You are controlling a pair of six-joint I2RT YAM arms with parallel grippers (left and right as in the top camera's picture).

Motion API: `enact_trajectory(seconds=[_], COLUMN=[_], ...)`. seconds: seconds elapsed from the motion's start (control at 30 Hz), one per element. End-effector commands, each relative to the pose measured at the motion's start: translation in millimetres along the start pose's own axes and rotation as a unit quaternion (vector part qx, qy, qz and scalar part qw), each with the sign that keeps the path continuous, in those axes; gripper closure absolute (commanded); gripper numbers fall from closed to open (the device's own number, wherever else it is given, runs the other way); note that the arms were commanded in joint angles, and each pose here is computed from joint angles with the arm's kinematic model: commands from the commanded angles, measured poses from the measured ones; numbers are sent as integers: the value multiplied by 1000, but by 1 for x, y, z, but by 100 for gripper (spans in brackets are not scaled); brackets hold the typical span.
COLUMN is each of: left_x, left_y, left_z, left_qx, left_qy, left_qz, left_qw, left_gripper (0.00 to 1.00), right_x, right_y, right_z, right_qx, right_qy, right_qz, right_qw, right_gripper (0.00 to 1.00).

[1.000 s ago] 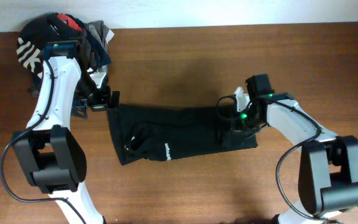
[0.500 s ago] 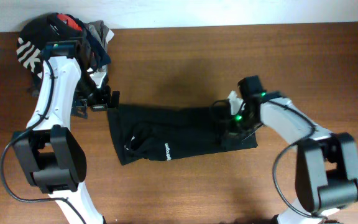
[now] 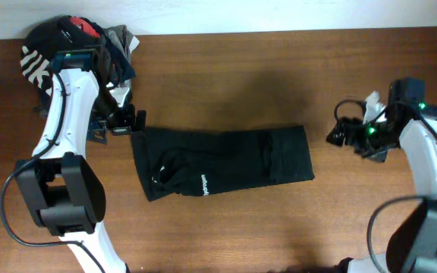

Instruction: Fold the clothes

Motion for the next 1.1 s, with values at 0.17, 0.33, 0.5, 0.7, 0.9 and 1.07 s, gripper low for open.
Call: enact_trajectory(seconds=[0.17,0.33,0.5,0.7,0.9,1.07], left_x=[3,4,4,3,3,4], left_y=[1,1,1,1,1,1], left_z=[-7,-7,-7,-7,-7,-7], left_qx=[-2,-2,-2,-1,-1,-2], left_qy=[-11,-8,-9,-10,-11,-9], left_qz=[-6,-7,-7,-6,-6,-7], left_qw=[1000,1000,1000,1000,1000,1000], left_gripper=[1,1,1,1,1,1], right_x=[22,24,26,37,51,55], right_y=[-13,-13,-14,-12,5,15], right_z=[73,89,101,114,130,133], right_qx=[-73,-104,-122,-124,-125,-124], right_qy=[62,79,89,98,109,118], right_qz=[-4,-20,-18,-24,-61,-79], right_qw=[995,991,988,987,984,982], right_gripper=[14,14,14,20,31,54])
Point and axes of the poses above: each gripper's point midway between its finger pads, its own z axis out along the fingers, its own y axis along the line the jaws close on, x = y × z, the point moved 6 cm from there along -z, back along the fingers
